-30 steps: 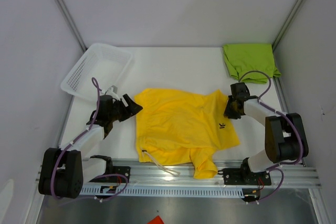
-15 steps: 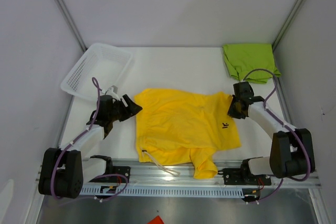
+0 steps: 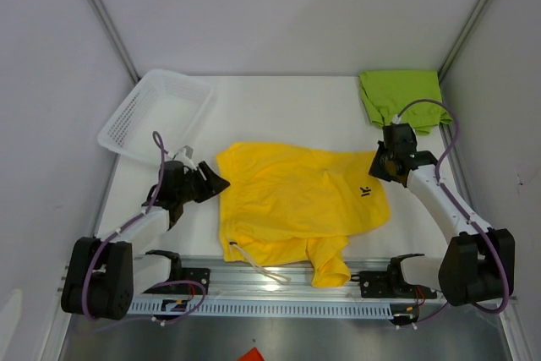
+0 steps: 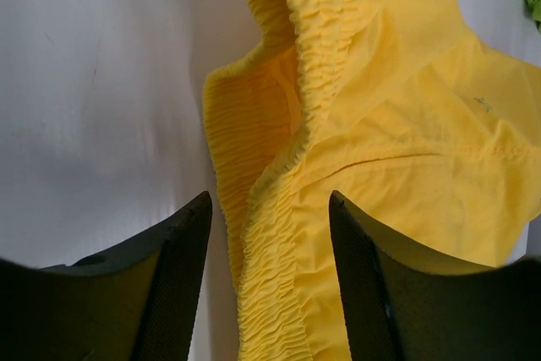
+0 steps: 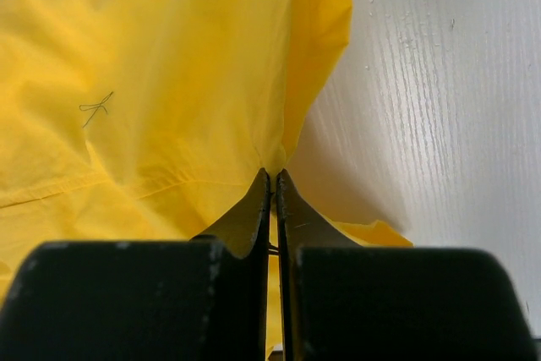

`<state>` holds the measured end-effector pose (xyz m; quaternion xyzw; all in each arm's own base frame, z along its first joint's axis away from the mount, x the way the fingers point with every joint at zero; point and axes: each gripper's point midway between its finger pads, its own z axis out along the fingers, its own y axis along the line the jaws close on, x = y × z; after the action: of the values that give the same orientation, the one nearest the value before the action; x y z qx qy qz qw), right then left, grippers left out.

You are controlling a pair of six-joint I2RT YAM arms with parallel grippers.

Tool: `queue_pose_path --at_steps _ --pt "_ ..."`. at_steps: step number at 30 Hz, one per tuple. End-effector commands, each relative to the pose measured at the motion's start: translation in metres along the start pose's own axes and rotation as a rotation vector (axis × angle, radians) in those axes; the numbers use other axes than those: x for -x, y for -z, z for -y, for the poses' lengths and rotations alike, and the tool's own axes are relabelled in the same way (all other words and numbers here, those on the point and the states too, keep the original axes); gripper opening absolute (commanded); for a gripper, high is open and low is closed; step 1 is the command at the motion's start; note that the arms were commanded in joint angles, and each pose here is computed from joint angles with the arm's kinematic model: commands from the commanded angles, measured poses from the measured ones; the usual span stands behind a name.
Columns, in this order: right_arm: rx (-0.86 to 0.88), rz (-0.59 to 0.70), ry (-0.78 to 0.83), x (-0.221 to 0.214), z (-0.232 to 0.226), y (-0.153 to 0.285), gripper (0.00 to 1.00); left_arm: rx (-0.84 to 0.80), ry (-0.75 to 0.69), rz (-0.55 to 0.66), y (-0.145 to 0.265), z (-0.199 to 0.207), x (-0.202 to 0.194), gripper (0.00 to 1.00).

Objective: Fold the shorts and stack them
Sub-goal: Flatten the shorts out

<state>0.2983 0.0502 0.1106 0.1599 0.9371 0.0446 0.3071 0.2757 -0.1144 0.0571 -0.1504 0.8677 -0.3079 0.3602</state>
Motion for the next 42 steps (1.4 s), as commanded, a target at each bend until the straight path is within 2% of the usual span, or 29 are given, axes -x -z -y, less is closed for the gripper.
queue_pose_path --at_steps 1,6,9,10,12,13,14,16,22,26,33,42 --pt "0.019 0.026 0.018 0.007 -0.004 0.005 0.0 -0.071 -0.027 0.016 -0.001 0.015 0.0 0.59" --pt "0.025 0.028 0.02 0.005 -0.004 0.005 0.0 -0.083 -0.029 -0.007 -0.006 0.017 -0.007 0.53" --pt "0.031 0.029 0.019 0.002 -0.004 0.002 0.0 -0.1 -0.019 -0.021 -0.011 0.02 -0.008 0.42" --pt "0.03 0.027 0.017 0.001 -0.003 0.001 0.0 -0.107 -0.021 -0.024 -0.012 0.022 -0.007 0.32" --pt "0.033 0.032 0.011 0.001 -0.002 -0.001 0.0 -0.113 -0.031 -0.021 -0.014 0.027 0.0 0.19" --pt "0.027 0.028 0.002 -0.003 0.001 -0.003 0.0 -0.111 -0.029 -0.026 -0.015 0.028 0.001 0.07" --pt "0.031 0.03 -0.003 -0.004 0.003 -0.003 0.0 -0.117 -0.03 -0.025 -0.015 0.03 0.003 0.01" --pt "0.071 0.042 -0.033 -0.005 0.004 -0.001 0.0 -0.122 -0.035 0.0 -0.009 0.04 0.015 0.0" --pt "0.033 0.133 -0.155 0.014 0.042 0.009 0.0 -0.135 -0.024 0.104 0.022 0.057 0.043 0.0" --pt "0.139 0.211 -0.213 0.026 0.04 0.026 0.0 -0.188 -0.042 0.169 0.05 0.08 0.059 0.0" --pt "0.166 0.267 -0.222 0.034 0.041 0.035 0.0 -0.198 -0.054 0.181 0.07 0.092 0.064 0.0" --pt "0.233 0.328 -0.231 0.056 0.035 0.054 0.0 -0.312 -0.039 0.15 0.087 0.123 0.069 0.0"
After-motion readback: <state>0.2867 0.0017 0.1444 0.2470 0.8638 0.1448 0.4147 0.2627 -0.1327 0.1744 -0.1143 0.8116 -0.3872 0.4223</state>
